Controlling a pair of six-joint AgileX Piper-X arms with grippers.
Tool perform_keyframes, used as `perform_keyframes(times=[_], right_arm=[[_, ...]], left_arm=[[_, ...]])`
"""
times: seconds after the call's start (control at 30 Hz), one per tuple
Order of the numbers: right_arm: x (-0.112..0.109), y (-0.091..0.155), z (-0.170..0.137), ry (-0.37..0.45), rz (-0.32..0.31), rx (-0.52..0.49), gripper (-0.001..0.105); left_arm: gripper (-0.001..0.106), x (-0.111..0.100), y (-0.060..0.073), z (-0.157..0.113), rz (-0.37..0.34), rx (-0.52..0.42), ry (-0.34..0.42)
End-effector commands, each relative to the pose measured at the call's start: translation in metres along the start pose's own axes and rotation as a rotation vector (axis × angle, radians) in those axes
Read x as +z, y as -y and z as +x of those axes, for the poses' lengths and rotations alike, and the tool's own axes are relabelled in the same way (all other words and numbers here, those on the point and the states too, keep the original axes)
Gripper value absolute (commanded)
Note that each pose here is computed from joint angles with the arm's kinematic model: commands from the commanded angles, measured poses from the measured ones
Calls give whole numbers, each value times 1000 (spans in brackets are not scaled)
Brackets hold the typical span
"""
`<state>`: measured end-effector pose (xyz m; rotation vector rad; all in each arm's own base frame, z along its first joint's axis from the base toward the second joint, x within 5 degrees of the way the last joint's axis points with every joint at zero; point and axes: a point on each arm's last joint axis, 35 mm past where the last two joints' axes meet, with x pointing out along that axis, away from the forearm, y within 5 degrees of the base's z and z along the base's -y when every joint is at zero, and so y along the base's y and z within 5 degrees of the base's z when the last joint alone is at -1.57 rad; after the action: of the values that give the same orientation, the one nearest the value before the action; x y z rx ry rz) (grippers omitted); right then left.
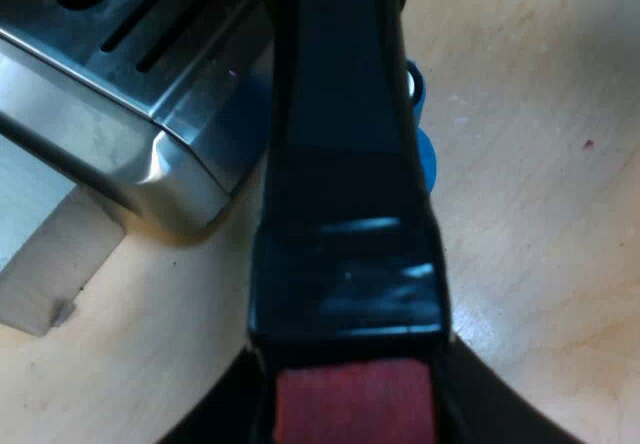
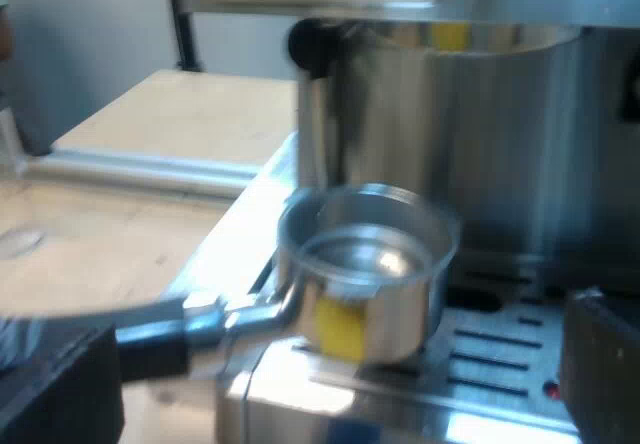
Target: Put the handle in the coffee machine
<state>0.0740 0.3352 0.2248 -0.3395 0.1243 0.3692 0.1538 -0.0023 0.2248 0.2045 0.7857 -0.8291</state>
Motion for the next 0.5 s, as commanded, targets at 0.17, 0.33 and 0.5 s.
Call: perform_keyframes(times=[0.17, 0.33, 0.5], right_arm=[[3, 6, 16, 12, 39, -65, 88], [1, 13, 31, 10, 57, -101, 83], [-1, 11, 36, 21, 49, -95, 82]], left_arm=[[0, 19, -12, -2, 88, -42, 66], [0, 22, -22, 5, 101, -66, 73], [0, 26, -30, 11, 112, -96, 81]])
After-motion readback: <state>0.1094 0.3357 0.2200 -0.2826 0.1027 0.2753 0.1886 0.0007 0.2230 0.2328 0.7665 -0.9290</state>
